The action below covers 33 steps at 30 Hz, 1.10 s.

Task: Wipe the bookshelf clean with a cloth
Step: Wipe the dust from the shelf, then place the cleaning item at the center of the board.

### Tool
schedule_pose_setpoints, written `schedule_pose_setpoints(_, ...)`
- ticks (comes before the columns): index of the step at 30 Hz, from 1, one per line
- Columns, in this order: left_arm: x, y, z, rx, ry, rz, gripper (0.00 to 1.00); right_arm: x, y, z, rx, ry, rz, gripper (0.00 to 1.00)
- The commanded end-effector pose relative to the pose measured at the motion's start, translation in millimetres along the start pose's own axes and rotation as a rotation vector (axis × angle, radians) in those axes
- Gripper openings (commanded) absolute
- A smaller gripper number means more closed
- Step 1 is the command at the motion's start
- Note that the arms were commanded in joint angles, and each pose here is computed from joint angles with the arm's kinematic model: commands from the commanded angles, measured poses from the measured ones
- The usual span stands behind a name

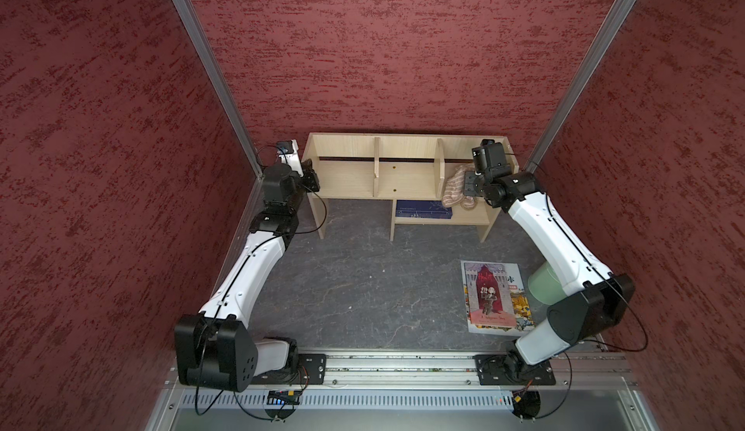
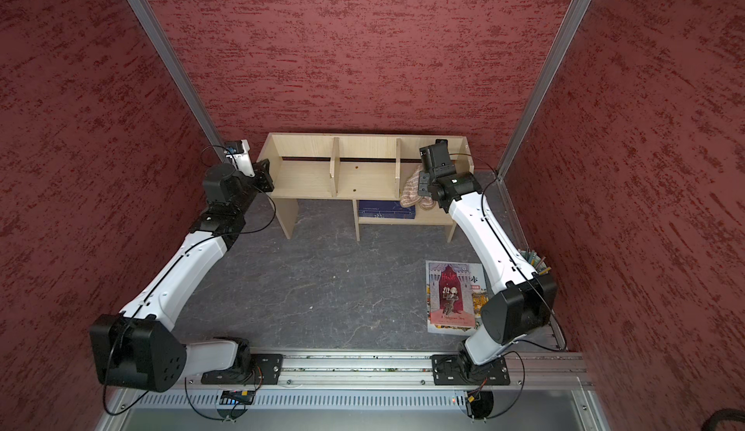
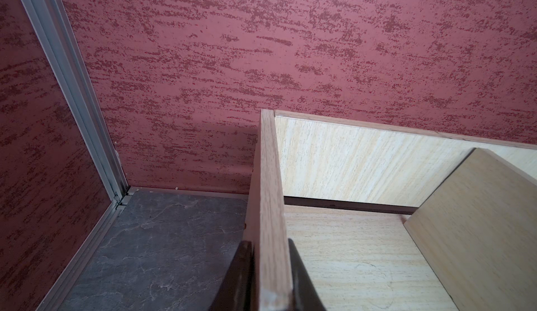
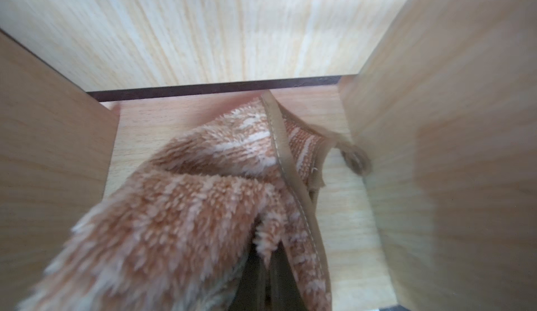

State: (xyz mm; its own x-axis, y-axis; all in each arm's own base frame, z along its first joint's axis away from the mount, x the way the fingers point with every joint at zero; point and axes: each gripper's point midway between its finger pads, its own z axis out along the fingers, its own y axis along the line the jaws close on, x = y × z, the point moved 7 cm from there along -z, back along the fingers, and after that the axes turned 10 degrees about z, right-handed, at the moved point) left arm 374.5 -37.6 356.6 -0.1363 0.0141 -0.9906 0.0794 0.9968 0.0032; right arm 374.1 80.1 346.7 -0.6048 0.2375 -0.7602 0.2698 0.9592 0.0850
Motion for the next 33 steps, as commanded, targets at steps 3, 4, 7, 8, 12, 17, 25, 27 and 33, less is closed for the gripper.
schedule_pose_setpoints(3,14,-24,3,0.153,0.085,-0.130,0.00,-18,-29,-75,-0.028,-0.114,0.050,0.00)
schedule_pose_setpoints(4,14,-23,4,0.153,0.090,-0.136,0.00,-15,-31,-90,-0.086,-0.122,0.059,0.00)
schedule_pose_setpoints(7,12,-15,7,0.133,0.104,-0.167,0.07,3,-28,-126,-0.239,-0.098,0.052,0.00)
schedule_pose_setpoints(8,12,-13,7,0.128,0.109,-0.176,0.13,13,-24,-134,-0.278,-0.078,0.036,0.00)
schedule_pose_setpoints(12,6,-6,2,0.084,0.105,-0.209,0.51,61,-7,-154,-0.372,-0.008,-0.037,0.00)
schedule_pose_setpoints(17,-2,1,-11,0.017,0.112,-0.210,1.00,110,23,-171,-0.526,0.027,-0.091,0.00)
schedule_pose_setpoints(25,-13,17,-57,-0.135,0.120,-0.203,1.00,191,92,-132,-0.627,0.154,-0.092,0.00)
schedule_pose_setpoints(27,-2,15,-69,-0.132,0.147,-0.210,1.00,210,104,-112,-0.625,0.180,-0.043,0.00)
schedule_pose_setpoints(33,54,15,-90,-0.162,0.278,-0.194,1.00,260,134,-57,-0.562,0.257,-0.024,0.00)
